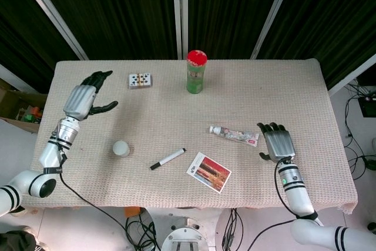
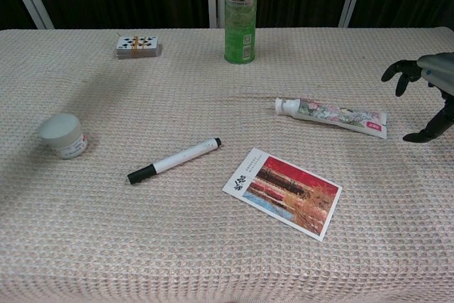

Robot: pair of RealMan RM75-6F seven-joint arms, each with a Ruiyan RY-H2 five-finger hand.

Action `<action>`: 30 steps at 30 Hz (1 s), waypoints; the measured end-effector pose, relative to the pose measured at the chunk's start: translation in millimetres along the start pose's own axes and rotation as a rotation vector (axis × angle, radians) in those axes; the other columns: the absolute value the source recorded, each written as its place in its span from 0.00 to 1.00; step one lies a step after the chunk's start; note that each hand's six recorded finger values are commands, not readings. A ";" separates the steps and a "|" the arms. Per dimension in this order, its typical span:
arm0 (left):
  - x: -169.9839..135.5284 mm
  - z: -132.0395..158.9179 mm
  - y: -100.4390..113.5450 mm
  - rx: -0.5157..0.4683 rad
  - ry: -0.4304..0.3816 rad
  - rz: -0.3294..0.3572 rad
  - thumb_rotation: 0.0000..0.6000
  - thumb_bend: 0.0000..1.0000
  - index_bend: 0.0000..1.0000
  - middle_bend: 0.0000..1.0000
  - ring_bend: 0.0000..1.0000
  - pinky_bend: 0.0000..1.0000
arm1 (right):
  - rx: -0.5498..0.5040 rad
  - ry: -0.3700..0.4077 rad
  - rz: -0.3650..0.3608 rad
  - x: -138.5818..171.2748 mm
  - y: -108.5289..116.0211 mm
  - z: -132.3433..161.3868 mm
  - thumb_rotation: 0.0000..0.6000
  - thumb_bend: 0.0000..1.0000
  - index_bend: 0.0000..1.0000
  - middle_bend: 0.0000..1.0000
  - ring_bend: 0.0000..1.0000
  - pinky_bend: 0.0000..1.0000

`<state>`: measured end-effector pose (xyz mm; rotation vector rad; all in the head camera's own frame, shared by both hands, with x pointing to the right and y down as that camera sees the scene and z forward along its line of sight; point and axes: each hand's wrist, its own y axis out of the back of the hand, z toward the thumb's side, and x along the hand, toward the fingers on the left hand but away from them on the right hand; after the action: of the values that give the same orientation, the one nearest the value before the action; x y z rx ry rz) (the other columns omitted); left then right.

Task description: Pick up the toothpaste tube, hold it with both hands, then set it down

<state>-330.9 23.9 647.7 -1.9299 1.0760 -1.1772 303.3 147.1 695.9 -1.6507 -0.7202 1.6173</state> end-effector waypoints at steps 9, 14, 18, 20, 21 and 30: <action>-1.6 -7.7 -0.4 -0.015 0.009 -0.017 0.00 0.00 0.06 0.11 0.05 0.15 | -0.017 -0.062 0.028 -28.7 -21.0 36.0 1.00 0.18 0.28 0.37 0.24 0.39; -2.6 -9.7 0.2 -0.017 0.010 -0.022 0.00 0.00 0.06 0.11 0.05 0.15 | -0.026 -0.069 0.012 -35.6 -20.2 45.1 1.00 0.20 0.32 0.40 0.27 0.42; -3.0 -11.4 -0.2 -0.018 0.017 -0.028 0.00 0.00 0.06 0.11 0.05 0.15 | -0.030 -0.069 0.018 -37.1 -21.9 47.0 1.00 0.22 0.36 0.42 0.29 0.42; -3.2 -12.1 -0.6 -0.025 0.021 -0.030 0.00 0.00 0.06 0.11 0.05 0.15 | -0.031 -0.068 0.022 -37.8 -22.6 48.2 1.00 0.23 0.36 0.42 0.29 0.42; -3.3 -12.4 -0.8 -0.027 0.022 -0.031 0.00 0.00 0.06 0.11 0.05 0.15 | -0.030 -0.066 0.022 -38.4 -22.6 49.3 1.00 0.23 0.37 0.42 0.29 0.42; -1.9 -15.9 -2.2 -0.028 0.042 -0.046 0.00 0.00 0.06 0.11 0.05 0.15 | -0.032 -0.068 0.030 -40.3 -23.4 53.5 1.00 0.24 0.42 0.44 0.33 0.45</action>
<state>-345.1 25.1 655.2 -1.9693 1.0804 -1.2395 249.6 134.4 740.5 -1.6432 -0.7631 1.6983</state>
